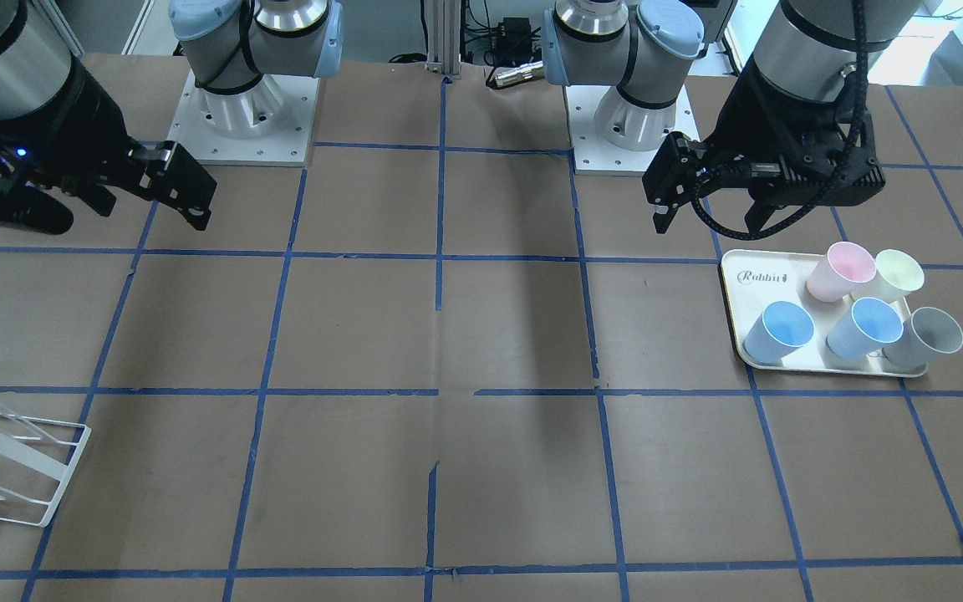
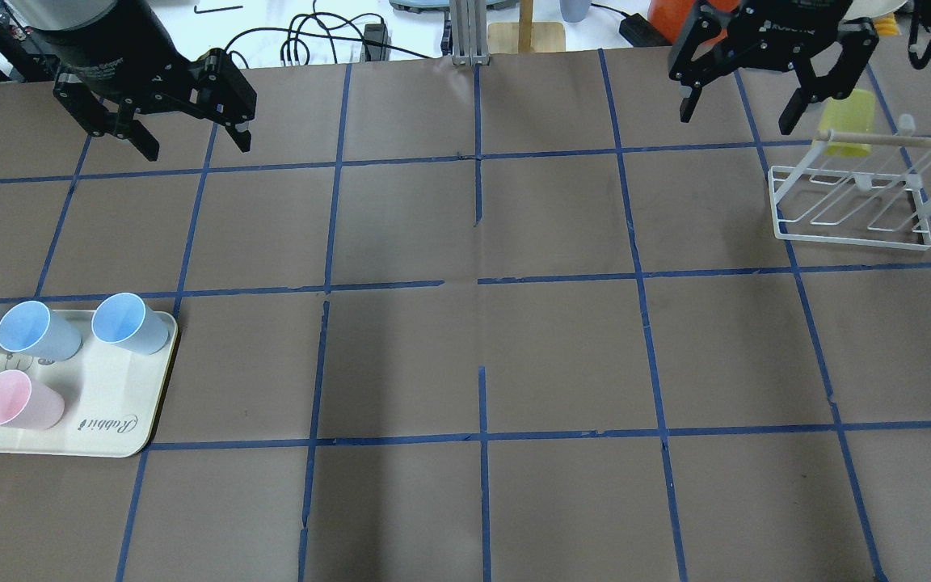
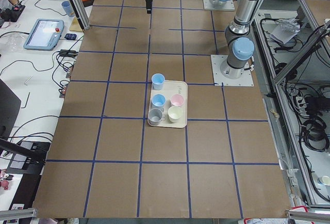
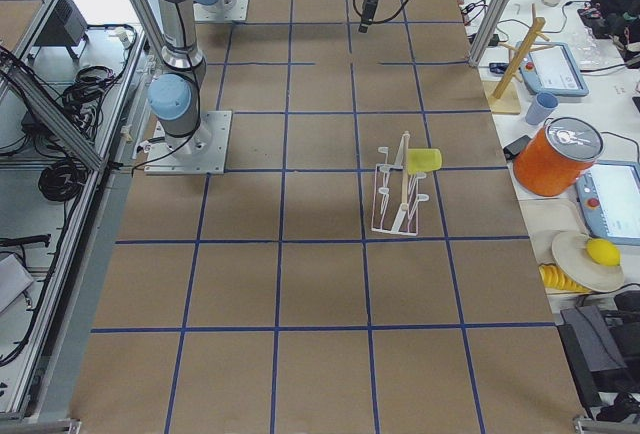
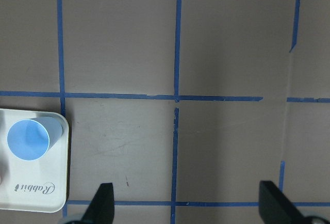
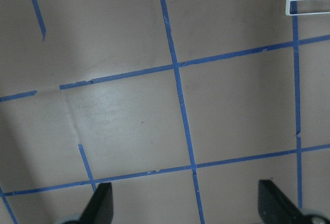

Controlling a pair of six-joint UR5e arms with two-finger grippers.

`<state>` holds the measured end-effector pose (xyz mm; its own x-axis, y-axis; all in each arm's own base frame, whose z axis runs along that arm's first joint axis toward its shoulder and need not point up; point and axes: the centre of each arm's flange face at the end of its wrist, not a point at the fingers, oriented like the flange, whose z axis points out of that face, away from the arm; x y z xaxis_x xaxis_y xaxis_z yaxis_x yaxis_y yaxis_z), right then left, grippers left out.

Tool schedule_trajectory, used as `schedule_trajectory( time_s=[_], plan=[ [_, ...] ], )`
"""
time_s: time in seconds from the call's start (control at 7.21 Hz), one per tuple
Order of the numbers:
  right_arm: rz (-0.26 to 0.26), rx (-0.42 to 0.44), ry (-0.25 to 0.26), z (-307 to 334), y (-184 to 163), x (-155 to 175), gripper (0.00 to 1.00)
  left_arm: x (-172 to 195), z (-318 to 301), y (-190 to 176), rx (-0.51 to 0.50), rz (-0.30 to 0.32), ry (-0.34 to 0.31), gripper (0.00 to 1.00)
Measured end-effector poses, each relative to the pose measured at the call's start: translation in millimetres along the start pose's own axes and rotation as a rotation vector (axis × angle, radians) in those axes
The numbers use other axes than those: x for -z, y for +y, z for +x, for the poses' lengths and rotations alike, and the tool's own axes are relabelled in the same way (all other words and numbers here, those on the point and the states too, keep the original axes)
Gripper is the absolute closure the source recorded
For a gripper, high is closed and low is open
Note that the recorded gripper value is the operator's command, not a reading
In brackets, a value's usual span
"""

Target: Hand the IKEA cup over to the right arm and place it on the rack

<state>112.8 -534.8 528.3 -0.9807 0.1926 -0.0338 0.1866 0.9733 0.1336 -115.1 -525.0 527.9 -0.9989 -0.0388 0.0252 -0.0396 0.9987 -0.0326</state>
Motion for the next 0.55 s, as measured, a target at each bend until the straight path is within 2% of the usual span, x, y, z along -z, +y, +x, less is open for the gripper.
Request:
schedule_trajectory(
  time_s=[0.28,0.55],
  plan=[
    [0.036,-0.023,0.004,9.0,55.5,-11.8,0.0,-4.1,-0.2,-4.4,-0.001,-0.007,-0.002,0.0],
    [0.065,-0.027,0.009,14.1,88.4,-18.7,0.0,-7.7,-0.5,-8.6,-0.003,-0.013,-0.003,0.0]
  ],
)
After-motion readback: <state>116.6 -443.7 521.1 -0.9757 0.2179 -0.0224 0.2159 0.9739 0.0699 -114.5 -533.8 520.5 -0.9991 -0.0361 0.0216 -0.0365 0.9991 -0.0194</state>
